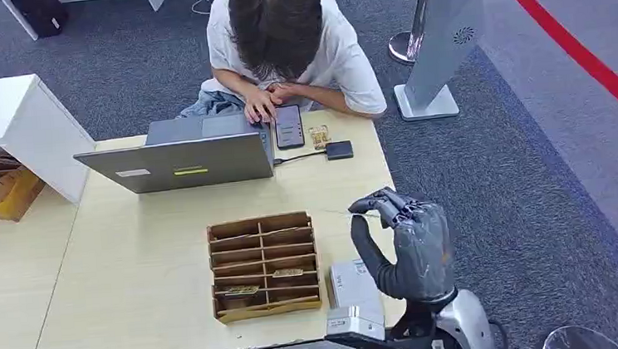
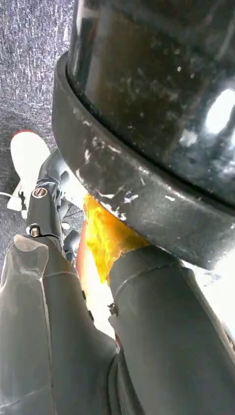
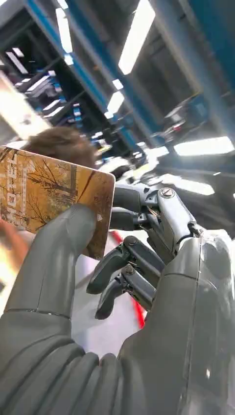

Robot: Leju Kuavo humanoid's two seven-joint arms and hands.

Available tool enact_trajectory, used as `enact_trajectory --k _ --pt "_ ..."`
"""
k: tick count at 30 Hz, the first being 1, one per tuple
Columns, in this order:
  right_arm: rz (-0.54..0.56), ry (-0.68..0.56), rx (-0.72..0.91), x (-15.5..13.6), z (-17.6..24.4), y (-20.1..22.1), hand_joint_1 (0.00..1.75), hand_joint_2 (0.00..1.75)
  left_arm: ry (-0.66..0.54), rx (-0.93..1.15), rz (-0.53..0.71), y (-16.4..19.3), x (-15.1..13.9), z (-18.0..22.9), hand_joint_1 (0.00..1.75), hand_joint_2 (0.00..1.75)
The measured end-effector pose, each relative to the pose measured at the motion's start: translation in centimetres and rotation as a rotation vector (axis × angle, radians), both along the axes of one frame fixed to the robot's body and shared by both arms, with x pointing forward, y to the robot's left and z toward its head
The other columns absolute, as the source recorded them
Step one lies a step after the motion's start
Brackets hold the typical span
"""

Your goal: Pass the card to the sensor for recognition and then transmit it.

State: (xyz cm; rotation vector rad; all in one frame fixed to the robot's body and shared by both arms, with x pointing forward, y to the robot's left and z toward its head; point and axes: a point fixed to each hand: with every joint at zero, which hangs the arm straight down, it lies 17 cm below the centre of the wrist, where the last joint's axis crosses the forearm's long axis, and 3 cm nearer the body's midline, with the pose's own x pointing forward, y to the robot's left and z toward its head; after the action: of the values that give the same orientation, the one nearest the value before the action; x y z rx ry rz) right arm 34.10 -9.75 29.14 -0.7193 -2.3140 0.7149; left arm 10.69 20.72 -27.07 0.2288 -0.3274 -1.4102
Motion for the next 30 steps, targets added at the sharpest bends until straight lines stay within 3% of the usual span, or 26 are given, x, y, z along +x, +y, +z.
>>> enact_trajectory --k 13,24,30 --pt "0.144 0.379 0.174 1.2 -5.6 -0.8 1.75 1.75 -0.009 0.005 0.001 0.1 0.1 0.0 0.0 0.0" --pt "0.188 0.542 0.26 1.4 -8.3 -1.1 1.75 1.75 -0.03 0.005 0.003 0.1 0.0 0.0 0.0 0.0" --pt "0.182 0.569 0.266 1.5 -9.1 -1.4 1.75 1.75 -0.03 0.005 0.004 0.1 0.0 0.0 0.0 0.0"
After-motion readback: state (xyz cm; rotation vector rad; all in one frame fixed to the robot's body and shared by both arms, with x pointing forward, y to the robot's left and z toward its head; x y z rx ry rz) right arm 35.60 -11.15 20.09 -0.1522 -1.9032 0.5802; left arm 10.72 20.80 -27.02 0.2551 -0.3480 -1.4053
